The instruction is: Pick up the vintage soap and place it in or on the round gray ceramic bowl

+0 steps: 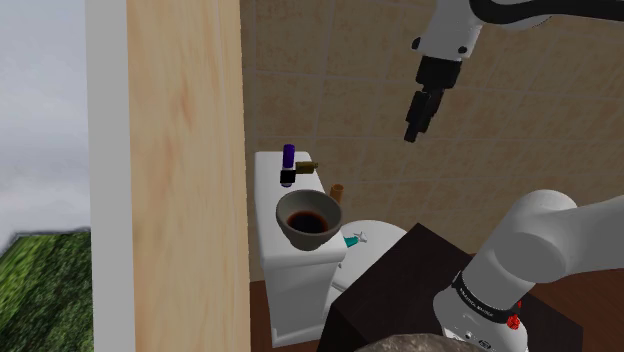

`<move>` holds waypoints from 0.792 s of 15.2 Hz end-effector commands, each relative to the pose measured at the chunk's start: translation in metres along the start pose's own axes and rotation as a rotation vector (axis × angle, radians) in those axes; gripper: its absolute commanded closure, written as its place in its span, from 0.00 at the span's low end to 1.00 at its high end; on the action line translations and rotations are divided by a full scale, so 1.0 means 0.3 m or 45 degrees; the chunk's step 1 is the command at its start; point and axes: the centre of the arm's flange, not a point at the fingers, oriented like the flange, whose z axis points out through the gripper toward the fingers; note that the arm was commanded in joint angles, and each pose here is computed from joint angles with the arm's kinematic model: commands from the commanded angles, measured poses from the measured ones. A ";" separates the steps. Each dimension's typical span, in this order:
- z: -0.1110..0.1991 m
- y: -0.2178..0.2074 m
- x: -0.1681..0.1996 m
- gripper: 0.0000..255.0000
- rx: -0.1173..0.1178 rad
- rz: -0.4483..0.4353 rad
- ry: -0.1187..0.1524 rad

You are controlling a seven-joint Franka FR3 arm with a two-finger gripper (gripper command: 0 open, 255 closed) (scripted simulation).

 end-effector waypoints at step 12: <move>0.264 0.167 0.352 0.00 -0.063 -0.381 0.002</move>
